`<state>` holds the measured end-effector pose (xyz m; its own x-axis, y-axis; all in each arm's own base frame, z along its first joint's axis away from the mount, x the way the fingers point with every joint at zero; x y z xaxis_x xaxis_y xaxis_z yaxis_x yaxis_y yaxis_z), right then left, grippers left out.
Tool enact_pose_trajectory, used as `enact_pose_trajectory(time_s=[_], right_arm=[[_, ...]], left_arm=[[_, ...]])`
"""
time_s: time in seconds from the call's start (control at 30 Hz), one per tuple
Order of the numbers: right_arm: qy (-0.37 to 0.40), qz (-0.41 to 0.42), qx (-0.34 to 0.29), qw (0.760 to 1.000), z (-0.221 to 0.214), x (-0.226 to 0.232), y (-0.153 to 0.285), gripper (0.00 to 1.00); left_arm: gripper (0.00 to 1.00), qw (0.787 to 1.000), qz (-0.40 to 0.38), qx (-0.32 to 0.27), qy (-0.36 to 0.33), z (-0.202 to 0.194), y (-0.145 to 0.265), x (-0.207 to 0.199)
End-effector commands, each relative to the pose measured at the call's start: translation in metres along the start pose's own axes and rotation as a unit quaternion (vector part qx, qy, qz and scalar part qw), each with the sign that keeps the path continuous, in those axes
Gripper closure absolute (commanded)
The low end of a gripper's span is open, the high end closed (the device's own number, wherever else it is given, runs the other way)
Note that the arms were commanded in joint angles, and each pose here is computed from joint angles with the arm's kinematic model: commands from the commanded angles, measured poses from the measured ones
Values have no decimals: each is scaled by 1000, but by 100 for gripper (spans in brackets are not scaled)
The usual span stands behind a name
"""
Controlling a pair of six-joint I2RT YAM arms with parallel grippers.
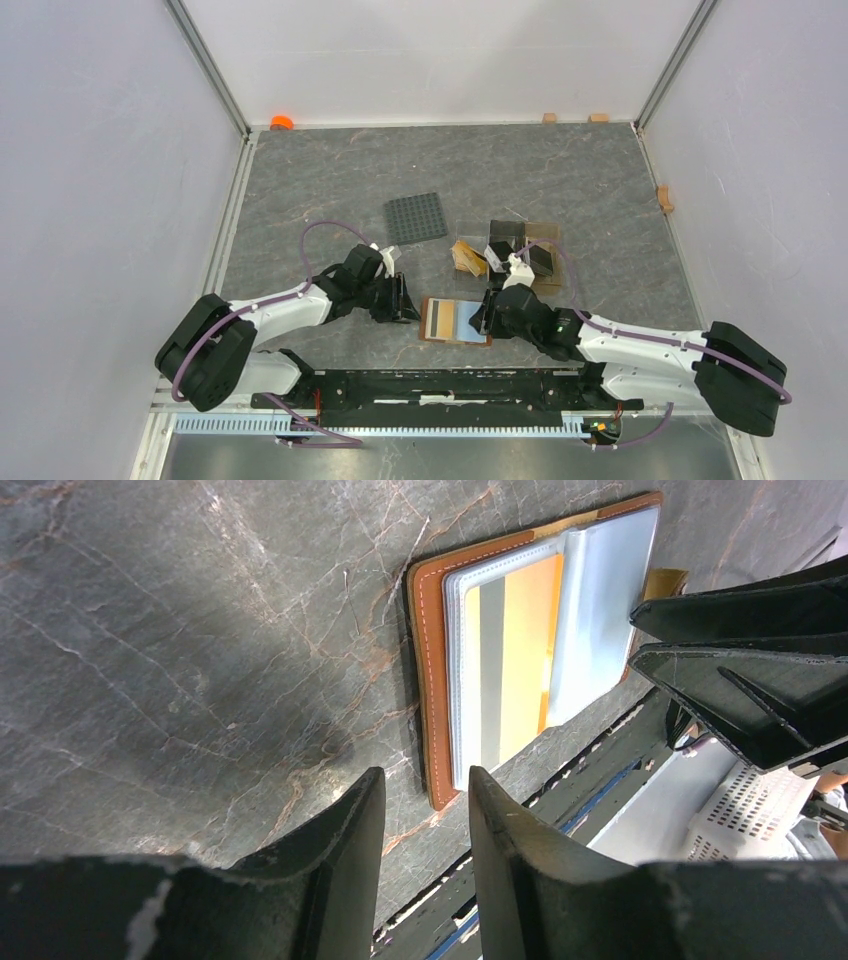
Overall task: Put the credit cards into the card holder
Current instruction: Turn over the card slot in the card holder.
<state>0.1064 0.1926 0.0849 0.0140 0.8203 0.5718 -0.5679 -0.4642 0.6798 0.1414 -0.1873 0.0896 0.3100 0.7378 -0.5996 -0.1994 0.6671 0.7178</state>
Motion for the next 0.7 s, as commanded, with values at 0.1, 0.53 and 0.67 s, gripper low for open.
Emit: enact_pose_trajectory(time_s=[0.1,0.53,0.67], right_arm=[[-12,-4,-5,1000,-2,-5,-3,56],[-34,29,4,999,-8,-4,-11,56],[-50,49,8,998,-9,-4,-14,56]], left_arm=[[57,1000,-14,-7,-4,8,-2,-11],[60,1000,-22,4,-7,3,-11,-12],[61,1000,-21,7,-6,2,-12,-12]])
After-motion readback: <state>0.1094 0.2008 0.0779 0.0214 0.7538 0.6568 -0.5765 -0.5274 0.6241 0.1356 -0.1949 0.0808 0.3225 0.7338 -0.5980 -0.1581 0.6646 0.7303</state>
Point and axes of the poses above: each gripper's point midway between its finger pads, its own y axis back along the fingers, its own x axis along the line the jaws close on, z = x × y, the point moved 8 cm from there along y, back along the fingers, and after that the axes turned 9 degrees about -y, right-handed, at the moved point
